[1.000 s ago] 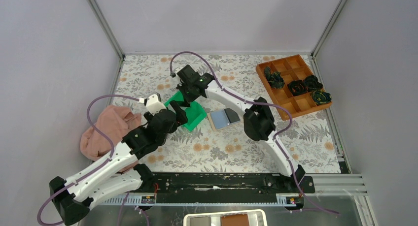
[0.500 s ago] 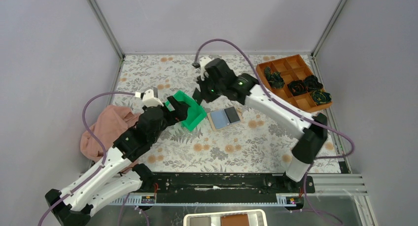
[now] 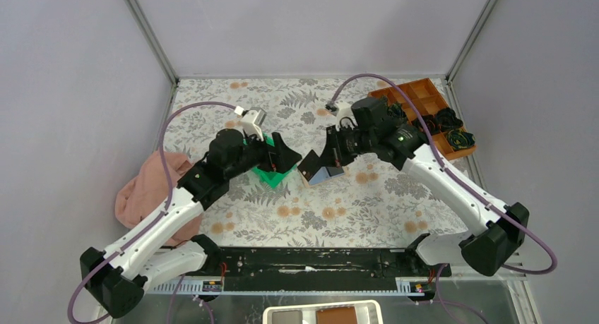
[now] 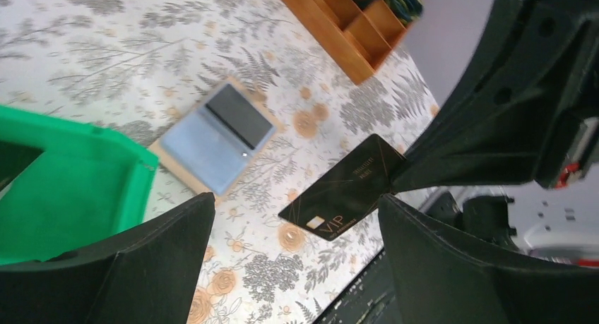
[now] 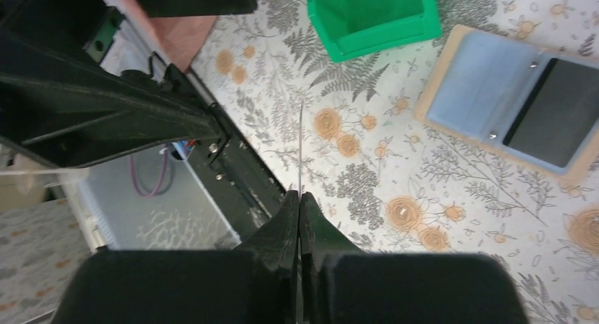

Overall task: Put the credit cards into the card holder
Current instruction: Pick up the credit card from the storage box.

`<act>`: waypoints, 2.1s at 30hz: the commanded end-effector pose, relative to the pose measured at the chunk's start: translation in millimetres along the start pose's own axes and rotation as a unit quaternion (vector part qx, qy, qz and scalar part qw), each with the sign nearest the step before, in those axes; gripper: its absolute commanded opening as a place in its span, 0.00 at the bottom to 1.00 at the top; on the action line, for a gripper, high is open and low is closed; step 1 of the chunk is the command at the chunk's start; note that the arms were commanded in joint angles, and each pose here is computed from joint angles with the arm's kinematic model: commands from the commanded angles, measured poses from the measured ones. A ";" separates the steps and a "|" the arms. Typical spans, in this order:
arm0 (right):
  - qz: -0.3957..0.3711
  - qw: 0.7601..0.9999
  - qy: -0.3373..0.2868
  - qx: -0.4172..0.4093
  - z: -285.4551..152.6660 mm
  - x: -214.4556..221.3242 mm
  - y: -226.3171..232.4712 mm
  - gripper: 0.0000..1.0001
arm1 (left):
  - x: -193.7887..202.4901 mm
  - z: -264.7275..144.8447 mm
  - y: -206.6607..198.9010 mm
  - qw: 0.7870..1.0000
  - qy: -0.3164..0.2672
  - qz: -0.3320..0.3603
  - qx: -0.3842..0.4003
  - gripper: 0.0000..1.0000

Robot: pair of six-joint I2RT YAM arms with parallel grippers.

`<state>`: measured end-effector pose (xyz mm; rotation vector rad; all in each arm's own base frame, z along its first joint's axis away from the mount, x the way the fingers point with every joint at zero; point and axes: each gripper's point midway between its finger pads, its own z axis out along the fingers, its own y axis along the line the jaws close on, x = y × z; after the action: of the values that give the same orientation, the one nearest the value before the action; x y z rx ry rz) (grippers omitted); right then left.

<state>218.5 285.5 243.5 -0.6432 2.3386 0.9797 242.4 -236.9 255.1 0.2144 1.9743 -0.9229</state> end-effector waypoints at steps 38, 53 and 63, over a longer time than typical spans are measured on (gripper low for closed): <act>0.113 0.947 0.076 -0.289 3.3 12.4 38.7 0.00 | 38.8 -11.6 -32.9 0.962 0.128 -0.013 0.242 0.48; 0.123 0.948 0.041 -0.289 9.2 -5.5 17.1 0.28 | 32.5 -12.8 -18.7 0.959 0.092 -0.073 0.259 0.00; 0.132 0.956 -0.014 -0.262 8.6 -21.6 -2.6 0.41 | 12.4 -2.7 -13.0 0.960 0.008 -0.136 0.246 0.00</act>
<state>228.9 300.9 235.8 -0.5136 2.2636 1.7814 211.5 -249.4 221.7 0.3134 1.9486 -1.5962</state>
